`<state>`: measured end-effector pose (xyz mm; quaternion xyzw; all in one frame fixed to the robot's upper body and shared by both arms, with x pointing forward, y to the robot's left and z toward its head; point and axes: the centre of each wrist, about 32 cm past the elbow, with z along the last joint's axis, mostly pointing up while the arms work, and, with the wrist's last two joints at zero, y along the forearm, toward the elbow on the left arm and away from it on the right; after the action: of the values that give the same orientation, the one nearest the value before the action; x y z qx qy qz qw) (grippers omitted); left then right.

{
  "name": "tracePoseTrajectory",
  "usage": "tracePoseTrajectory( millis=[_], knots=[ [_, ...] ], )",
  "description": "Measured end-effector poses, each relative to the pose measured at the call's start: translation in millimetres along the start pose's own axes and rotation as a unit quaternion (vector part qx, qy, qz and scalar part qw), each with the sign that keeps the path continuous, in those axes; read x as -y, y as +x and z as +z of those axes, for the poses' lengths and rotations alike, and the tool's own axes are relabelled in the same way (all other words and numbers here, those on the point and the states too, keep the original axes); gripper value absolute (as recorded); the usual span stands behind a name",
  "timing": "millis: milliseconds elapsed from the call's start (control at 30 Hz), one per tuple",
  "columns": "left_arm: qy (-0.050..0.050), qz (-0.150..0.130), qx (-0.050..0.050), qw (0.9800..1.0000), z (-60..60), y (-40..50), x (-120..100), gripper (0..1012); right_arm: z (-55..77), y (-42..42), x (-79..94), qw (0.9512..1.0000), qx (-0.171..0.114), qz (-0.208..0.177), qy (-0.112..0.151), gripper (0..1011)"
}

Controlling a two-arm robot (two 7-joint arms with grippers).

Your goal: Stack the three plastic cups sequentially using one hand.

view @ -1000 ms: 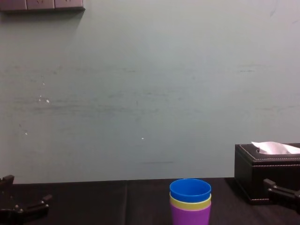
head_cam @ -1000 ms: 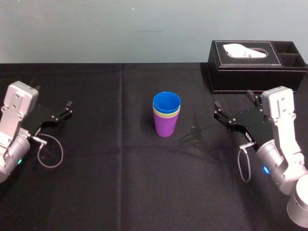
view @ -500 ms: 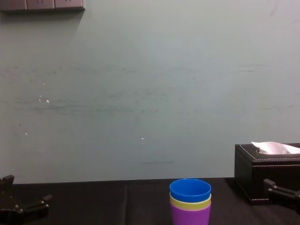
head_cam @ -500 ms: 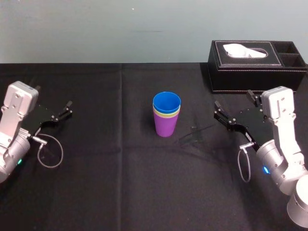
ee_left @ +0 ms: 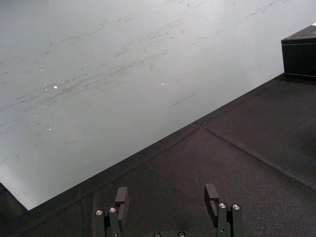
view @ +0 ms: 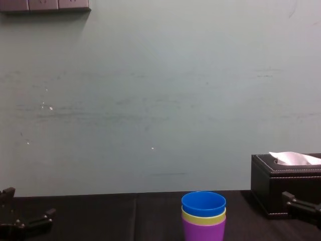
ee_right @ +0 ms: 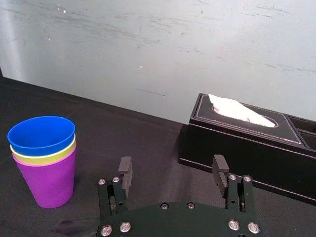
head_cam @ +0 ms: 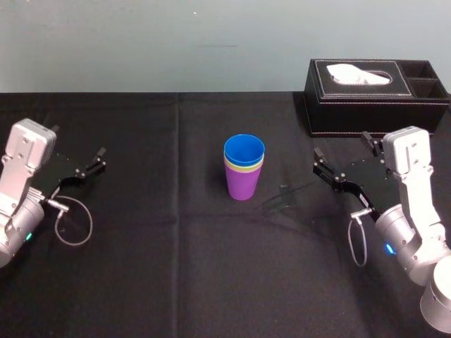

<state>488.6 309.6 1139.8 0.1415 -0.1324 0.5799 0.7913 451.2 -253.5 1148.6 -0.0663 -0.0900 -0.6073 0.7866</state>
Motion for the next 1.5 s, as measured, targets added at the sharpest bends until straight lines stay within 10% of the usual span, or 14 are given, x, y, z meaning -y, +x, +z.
tracePoseTrajectory(
  millis=[1500],
  knots=[
    [0.0,0.0,0.0,1.0,0.0,0.0,0.0,1011,0.0,0.0,0.0,1.0,0.0,0.0,0.0,1003]
  ],
)
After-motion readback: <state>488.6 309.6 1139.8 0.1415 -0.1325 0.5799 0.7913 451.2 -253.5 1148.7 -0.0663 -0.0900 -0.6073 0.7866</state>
